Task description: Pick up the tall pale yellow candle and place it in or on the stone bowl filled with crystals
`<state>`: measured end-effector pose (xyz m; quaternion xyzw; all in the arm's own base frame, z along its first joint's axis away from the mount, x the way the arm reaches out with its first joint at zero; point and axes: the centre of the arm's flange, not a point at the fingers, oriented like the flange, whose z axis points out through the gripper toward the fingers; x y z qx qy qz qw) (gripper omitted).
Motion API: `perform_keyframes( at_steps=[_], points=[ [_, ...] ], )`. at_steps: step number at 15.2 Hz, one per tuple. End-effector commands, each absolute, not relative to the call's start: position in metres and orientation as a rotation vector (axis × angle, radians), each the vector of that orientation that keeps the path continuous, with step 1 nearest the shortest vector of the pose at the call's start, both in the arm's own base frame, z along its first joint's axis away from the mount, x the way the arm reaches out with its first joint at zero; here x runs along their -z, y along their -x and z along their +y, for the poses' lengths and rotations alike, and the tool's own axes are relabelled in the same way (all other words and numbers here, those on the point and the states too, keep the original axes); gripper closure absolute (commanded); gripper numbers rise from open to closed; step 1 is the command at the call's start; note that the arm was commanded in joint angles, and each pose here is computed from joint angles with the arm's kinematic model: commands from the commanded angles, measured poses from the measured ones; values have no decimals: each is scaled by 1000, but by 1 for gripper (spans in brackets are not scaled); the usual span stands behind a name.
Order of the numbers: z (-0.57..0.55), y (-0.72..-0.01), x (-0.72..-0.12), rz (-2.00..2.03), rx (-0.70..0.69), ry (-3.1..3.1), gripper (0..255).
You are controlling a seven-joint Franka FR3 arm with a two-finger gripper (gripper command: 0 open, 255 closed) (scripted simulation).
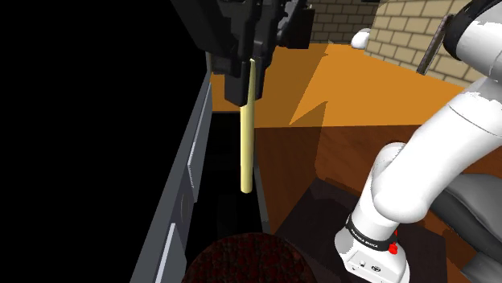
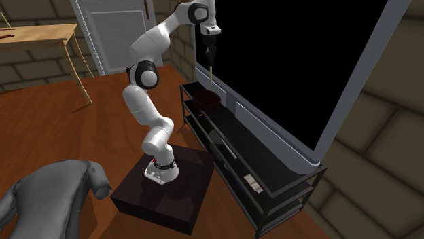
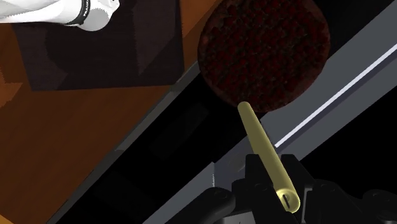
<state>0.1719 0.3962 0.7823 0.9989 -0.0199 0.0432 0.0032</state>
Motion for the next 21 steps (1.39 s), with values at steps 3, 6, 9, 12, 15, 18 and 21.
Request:
perform_keyframes(
  at_steps=[3,6,9,12,15,18,21],
  points=[
    [432,-131,-792,-66,-134,-3133,255],
    [442,-119,-784,-66,-134,-3133,255],
    [442,-119,-768,-66,-134,-3133,255],
    [442,-119,-752,-66,-134,-3133,255],
    [442,-119,-736,-66,-134,-3133,255],
    [442,-119,-721,-66,-134,-3133,255],
    [442,-119,-705,-66,-134,-3133,255]
  ],
)
